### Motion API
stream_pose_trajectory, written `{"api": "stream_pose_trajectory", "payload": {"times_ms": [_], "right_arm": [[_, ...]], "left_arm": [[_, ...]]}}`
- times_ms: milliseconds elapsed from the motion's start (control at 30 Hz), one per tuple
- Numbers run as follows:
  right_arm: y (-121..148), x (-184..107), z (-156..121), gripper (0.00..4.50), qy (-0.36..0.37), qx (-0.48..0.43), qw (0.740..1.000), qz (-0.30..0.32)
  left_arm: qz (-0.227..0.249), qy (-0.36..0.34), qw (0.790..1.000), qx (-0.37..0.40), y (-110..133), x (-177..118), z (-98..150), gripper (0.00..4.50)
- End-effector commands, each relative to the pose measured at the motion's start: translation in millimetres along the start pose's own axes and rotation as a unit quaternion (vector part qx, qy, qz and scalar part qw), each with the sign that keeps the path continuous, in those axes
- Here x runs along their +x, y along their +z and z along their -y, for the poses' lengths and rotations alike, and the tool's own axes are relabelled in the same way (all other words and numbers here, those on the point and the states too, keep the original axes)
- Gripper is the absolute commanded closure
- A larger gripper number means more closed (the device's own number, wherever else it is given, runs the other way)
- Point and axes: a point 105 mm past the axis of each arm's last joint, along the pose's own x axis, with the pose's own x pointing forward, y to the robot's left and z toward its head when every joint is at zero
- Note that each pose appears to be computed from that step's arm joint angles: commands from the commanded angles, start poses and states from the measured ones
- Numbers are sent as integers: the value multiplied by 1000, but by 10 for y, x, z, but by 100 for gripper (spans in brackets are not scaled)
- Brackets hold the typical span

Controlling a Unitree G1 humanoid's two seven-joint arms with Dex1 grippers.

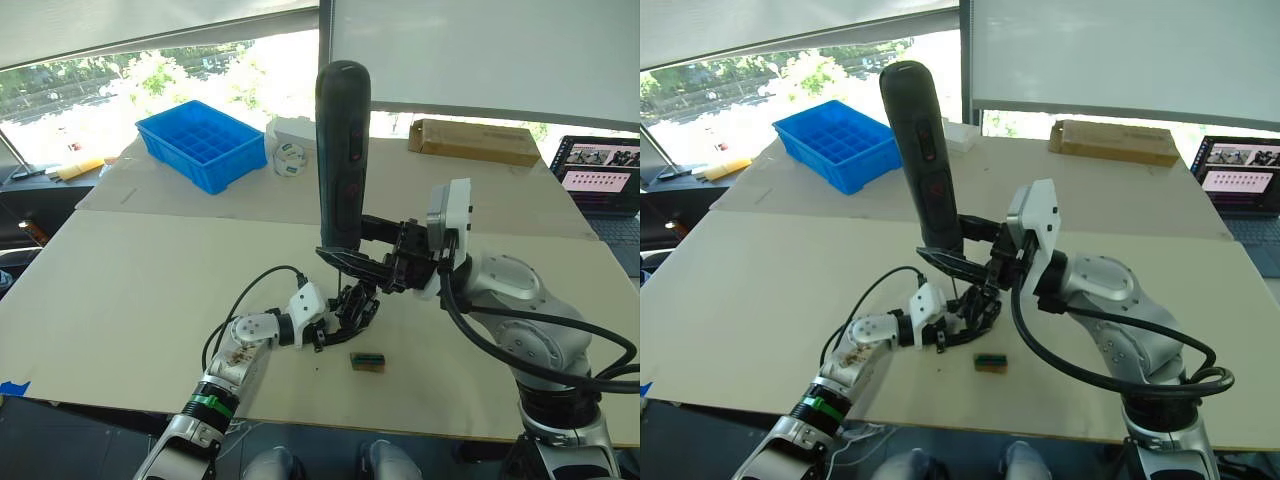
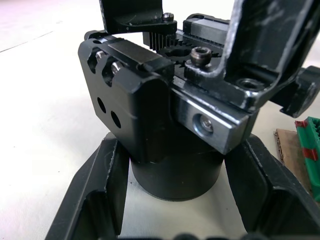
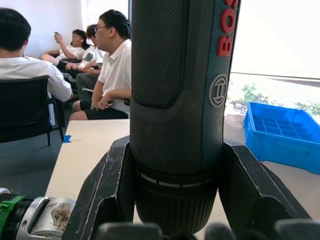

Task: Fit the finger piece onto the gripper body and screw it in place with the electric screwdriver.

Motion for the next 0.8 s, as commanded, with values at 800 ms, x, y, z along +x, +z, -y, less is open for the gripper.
{"api": "stream_pose_trajectory", "payload": {"times_ms": [800], "right_arm": [[-7, 12, -49, 258, -1, -17, 1000, 0]], "left_arm": [[-24, -12, 1000, -16, -130, 2, 93, 223]]}}
